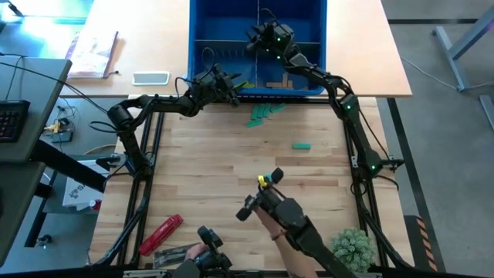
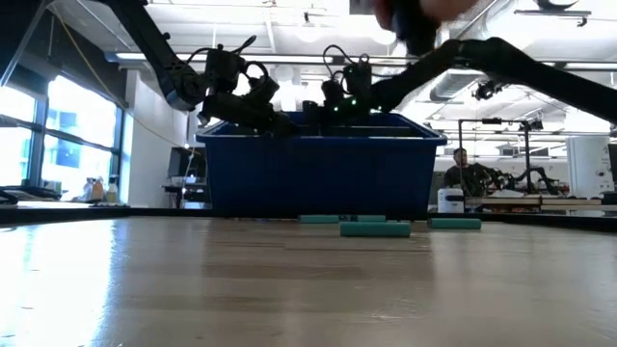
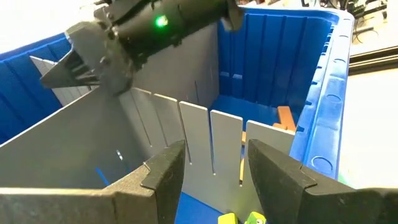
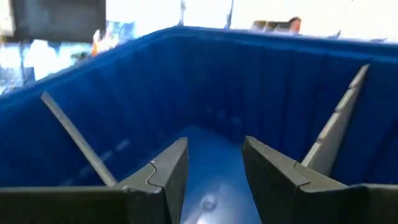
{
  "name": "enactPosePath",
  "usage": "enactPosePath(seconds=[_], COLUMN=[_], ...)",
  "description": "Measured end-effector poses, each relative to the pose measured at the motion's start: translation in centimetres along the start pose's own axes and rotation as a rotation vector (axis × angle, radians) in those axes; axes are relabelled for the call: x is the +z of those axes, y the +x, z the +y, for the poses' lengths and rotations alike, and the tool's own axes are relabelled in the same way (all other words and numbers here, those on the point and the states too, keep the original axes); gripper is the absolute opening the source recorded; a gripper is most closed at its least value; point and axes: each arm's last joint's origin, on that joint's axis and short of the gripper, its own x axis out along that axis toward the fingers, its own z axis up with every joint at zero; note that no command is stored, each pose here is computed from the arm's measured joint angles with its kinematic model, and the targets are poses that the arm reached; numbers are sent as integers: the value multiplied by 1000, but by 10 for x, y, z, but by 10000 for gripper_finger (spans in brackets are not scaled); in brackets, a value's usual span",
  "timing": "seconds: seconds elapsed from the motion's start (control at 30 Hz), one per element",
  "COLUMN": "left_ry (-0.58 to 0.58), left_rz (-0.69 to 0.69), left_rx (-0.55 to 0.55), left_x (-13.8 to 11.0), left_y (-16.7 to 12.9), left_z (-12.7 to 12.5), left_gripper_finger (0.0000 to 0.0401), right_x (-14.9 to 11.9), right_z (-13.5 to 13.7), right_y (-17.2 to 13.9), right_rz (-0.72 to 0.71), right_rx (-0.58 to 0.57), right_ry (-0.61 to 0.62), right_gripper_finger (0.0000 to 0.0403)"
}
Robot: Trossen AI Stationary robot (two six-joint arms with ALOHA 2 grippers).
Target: Sort blocks
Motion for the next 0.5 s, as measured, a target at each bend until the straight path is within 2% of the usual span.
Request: enactPosePath(seconds=[0.13,0.2,0.33,0.43,0.5], left_ry=[-1,0,-1,-2,-10], left_rz=[-1,0,0,-1,-2], left_rx=[-1,0,0,-1,-2], left_x=[0,0,0,0,0], left_y=[0,0,0,0,0], left_z=[0,0,0,0,0], left_gripper_finger=[157,157,157,157,157], right_x=[32,70,151,185,204], right_z=[7,12,24,38,47], right_y=[-13,-29,-80,-123,-154], right_rz=[-3,-30,-63,34,96], right_rx=[105,142,212,298,363], right_ry=[-88,-156,-352,-486,-529], right_gripper_finger=[142,142,142,142,142])
